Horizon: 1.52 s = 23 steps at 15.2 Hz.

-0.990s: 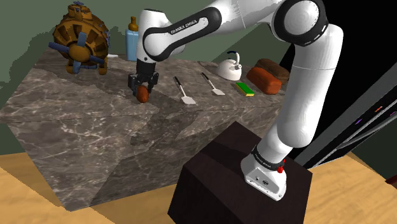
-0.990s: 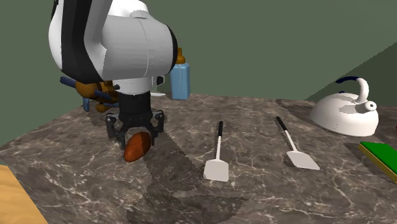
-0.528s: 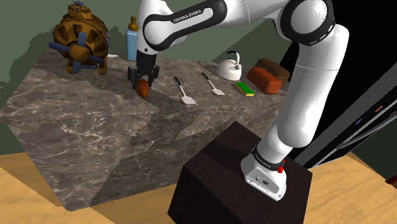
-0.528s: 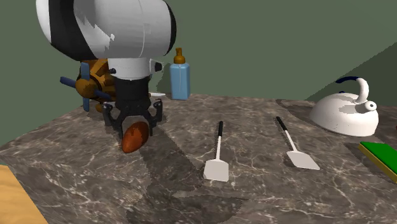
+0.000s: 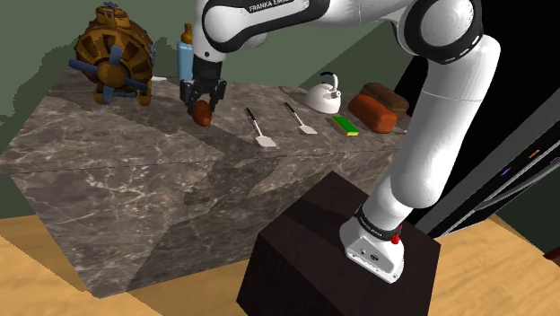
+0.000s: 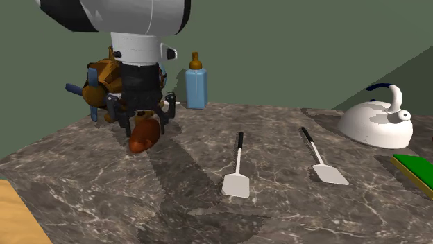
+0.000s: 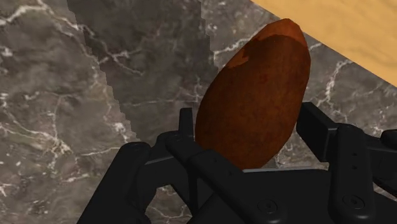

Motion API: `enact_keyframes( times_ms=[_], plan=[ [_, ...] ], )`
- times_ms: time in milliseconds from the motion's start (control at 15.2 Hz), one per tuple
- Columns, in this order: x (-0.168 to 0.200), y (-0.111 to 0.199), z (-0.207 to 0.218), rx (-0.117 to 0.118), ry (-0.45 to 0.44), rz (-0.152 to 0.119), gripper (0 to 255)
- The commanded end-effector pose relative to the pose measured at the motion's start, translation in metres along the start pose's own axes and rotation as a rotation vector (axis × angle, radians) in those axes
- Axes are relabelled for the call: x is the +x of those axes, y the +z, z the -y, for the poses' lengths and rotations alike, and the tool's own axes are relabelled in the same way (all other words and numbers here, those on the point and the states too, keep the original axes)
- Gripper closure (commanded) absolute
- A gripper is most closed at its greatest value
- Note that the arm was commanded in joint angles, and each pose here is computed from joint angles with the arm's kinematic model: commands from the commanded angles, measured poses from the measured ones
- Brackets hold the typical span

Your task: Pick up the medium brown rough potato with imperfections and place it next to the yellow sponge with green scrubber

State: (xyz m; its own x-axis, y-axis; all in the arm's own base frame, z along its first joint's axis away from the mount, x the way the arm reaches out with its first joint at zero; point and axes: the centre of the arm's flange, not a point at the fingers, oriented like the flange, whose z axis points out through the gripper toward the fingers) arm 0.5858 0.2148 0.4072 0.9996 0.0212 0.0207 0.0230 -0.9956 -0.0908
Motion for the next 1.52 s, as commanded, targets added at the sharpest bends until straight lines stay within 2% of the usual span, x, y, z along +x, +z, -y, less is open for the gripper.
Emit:
enact_keyframes(
  times_ms=[0, 594, 1452],
  plan=[
    [0.000, -0.011, 0.001, 0.000, 0.000, 0.000, 255],
    [0.001, -0.055, 0.005, 0.000, 0.000, 0.000, 255],
    [-0.082, -0.071, -0.144, 0.000, 0.000, 0.000, 255]
  ],
)
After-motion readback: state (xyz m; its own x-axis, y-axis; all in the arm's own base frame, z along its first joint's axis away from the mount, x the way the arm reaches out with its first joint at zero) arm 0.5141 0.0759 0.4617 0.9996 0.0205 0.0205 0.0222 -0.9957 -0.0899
